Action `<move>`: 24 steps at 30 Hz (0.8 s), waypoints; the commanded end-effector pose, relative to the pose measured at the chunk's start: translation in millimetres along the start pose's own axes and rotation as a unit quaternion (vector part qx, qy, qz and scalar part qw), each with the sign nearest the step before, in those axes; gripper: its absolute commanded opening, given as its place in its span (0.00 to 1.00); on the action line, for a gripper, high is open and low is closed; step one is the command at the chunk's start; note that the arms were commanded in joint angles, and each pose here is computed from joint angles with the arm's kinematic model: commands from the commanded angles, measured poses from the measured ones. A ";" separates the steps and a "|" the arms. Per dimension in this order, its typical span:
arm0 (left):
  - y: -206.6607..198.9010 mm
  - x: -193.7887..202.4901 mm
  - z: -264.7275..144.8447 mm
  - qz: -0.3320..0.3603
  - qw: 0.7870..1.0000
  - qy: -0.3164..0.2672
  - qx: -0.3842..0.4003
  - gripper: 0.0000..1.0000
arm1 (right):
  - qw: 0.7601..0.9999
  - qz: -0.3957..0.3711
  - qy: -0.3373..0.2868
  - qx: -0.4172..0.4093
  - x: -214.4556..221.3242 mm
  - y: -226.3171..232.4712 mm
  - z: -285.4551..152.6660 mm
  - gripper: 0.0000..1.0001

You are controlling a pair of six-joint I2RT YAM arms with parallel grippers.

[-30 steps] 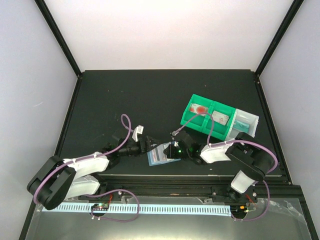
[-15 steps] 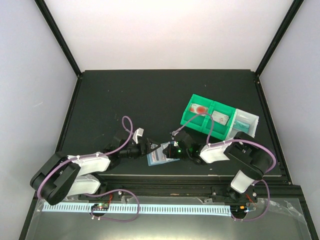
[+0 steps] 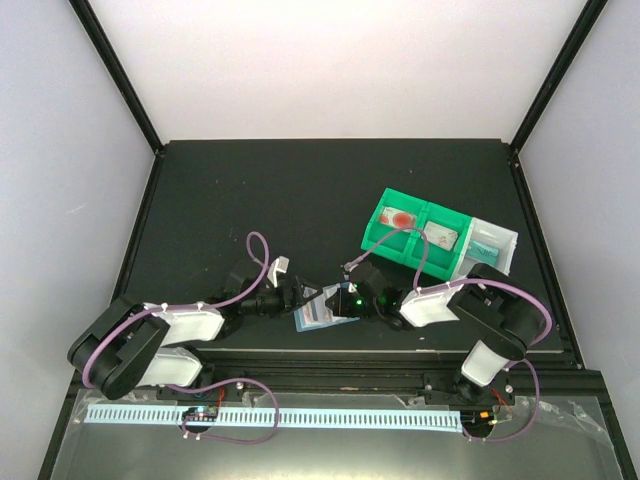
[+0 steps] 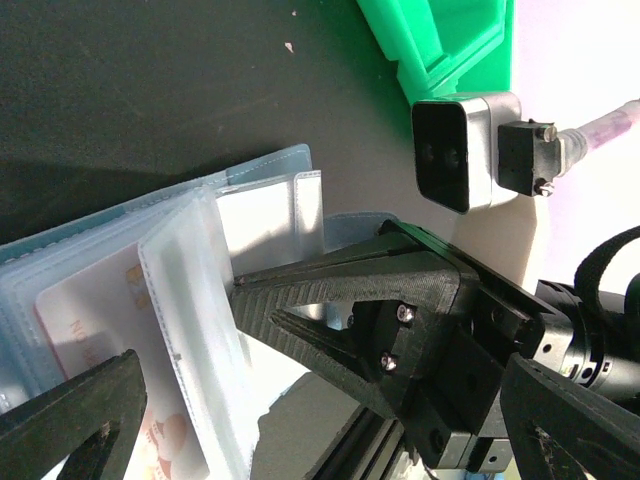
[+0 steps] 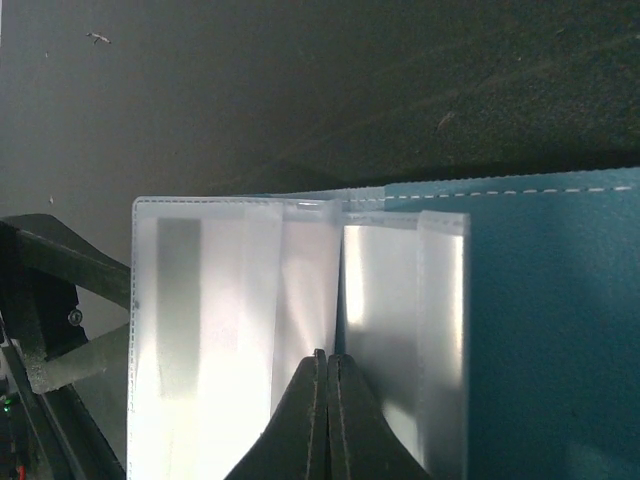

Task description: Take the credit cards out of the card holder

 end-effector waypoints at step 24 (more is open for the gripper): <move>-52.1 8.0 23.1 0.022 0.997 0.040 0.063 0.98 | 1.000 0.017 0.003 0.003 9.9 -8.6 -4.9 0.16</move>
Point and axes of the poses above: each gripper's point midway between its finger pads, its own z axis out along the fingers, its own y axis along the line the jaws close on, x = y × z, the point moved 1 cm from there along -z, back along the fingers, and after that the axes turned 11 degrees about -z, right-handed, at the moved point
